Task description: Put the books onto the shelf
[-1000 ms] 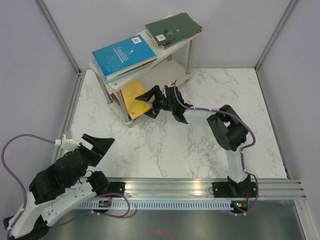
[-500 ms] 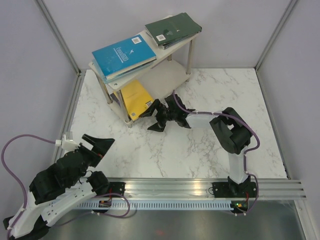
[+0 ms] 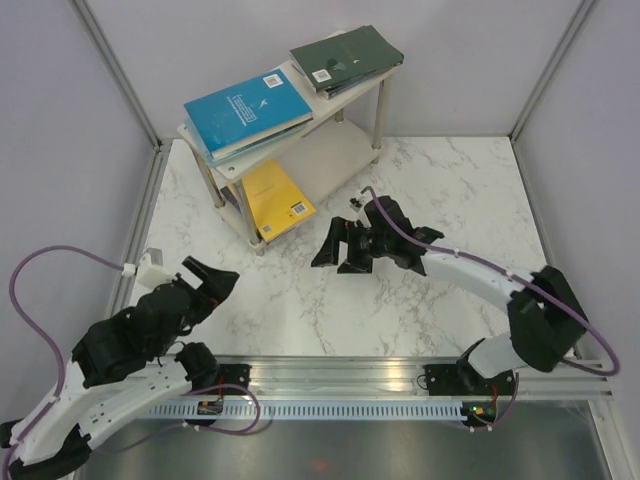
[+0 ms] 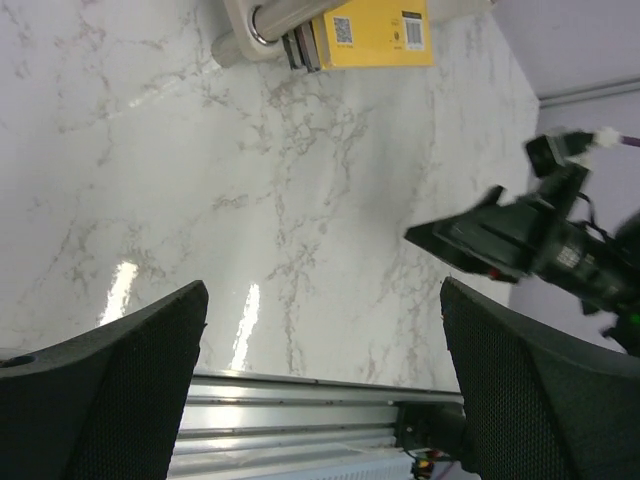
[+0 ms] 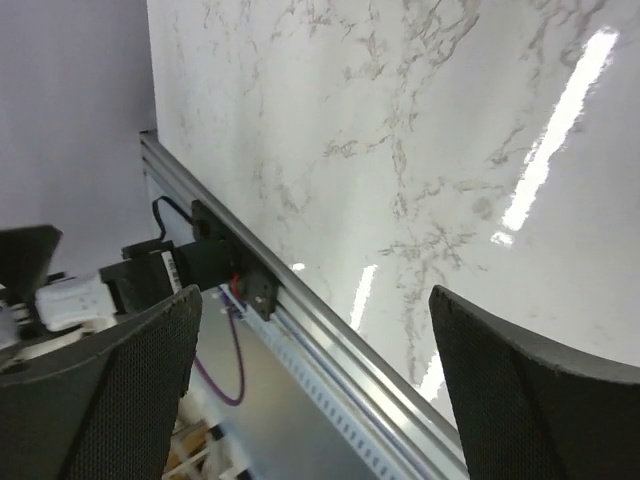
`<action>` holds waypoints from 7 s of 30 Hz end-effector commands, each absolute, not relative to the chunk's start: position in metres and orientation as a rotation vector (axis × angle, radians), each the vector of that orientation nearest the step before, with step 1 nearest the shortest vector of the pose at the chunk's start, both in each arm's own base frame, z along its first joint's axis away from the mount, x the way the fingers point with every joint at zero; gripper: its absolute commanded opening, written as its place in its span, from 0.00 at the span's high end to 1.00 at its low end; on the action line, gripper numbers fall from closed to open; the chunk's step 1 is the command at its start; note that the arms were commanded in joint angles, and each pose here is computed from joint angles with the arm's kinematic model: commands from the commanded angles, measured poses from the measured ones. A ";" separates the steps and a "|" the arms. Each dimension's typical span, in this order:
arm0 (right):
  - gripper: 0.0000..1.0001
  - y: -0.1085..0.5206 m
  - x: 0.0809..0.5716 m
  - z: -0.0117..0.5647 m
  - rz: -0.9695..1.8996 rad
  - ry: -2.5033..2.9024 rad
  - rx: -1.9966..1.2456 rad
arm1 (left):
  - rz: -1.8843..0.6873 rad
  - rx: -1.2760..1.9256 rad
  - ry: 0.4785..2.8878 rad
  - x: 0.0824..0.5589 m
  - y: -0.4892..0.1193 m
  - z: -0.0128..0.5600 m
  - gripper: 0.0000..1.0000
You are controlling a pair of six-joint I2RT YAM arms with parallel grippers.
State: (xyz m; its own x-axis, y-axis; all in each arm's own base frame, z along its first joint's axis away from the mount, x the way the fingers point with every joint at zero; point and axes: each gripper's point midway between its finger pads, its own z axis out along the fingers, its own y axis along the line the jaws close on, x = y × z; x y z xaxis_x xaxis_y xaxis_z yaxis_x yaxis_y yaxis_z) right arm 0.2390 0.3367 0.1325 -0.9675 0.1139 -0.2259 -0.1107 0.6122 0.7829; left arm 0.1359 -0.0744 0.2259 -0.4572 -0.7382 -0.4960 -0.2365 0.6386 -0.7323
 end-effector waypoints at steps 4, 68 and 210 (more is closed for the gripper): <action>0.02 0.273 0.228 0.180 0.898 2.375 -0.263 | -0.208 -0.607 1.974 0.184 -0.056 0.231 0.00; 0.02 0.132 0.248 0.192 0.272 1.844 -0.102 | -0.021 -0.011 1.644 0.370 -0.011 0.106 0.00; 0.02 -0.001 0.377 0.092 -0.102 1.660 0.130 | -0.021 -0.011 1.643 0.370 -0.011 0.107 0.00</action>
State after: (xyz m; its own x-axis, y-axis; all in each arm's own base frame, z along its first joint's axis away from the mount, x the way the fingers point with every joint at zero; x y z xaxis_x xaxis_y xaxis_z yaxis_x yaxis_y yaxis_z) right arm 0.3679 -0.0046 0.0789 -0.1347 0.0060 -0.9909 0.1630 0.9865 -0.0162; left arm 0.3671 -0.0154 0.0930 -0.1343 -0.0743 -0.9882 0.0128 0.9970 -0.0767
